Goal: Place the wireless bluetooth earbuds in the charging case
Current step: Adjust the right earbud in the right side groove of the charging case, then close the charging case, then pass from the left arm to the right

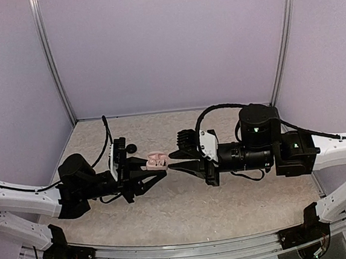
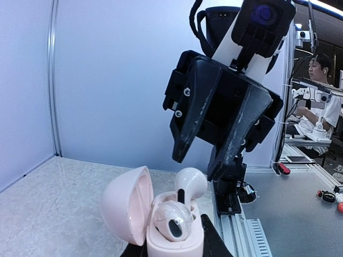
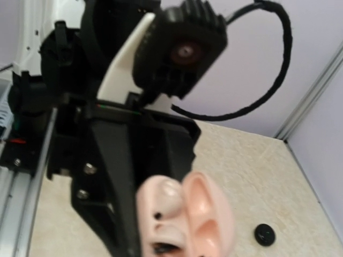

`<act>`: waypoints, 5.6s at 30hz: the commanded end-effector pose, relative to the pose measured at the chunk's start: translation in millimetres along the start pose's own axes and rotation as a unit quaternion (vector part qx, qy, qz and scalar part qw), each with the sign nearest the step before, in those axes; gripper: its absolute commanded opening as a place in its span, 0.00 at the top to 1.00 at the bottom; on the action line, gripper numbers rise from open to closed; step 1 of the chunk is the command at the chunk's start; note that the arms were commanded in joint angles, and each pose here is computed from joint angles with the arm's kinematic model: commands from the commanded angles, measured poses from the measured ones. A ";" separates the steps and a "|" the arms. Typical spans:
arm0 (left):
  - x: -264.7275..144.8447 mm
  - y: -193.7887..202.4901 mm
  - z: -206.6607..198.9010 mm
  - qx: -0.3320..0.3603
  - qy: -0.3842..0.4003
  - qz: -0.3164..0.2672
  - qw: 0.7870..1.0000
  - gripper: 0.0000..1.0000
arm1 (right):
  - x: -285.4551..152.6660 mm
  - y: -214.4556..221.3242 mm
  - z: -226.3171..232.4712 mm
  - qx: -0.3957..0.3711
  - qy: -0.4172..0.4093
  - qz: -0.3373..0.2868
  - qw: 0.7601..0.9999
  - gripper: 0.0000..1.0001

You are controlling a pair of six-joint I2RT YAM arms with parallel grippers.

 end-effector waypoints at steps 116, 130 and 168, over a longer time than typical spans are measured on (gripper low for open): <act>2.0 -10.5 -11.5 0.027 0.018 -0.006 0.999 0.92 | -0.5 -22.4 -2.6 0.041 -0.075 -0.041 0.995 0.54; -3.2 -7.9 -10.3 -0.038 0.070 0.026 0.996 0.91 | -22.3 -4.7 7.4 -0.015 -0.088 -0.002 0.996 0.39; 18.6 2.2 -33.9 -0.180 0.163 0.092 0.966 0.87 | 13.0 20.1 44.4 -0.193 -0.076 0.045 0.977 0.26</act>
Point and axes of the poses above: each gripper's point midway between its finger pads, its own x axis out along the fingers, its own z axis along the line the jaws close on, y = z × x, the point moved 2 cm from there along -x, back along the fingers, and after that the axes turned 6 degrees about -x, right-handed, at the moved point
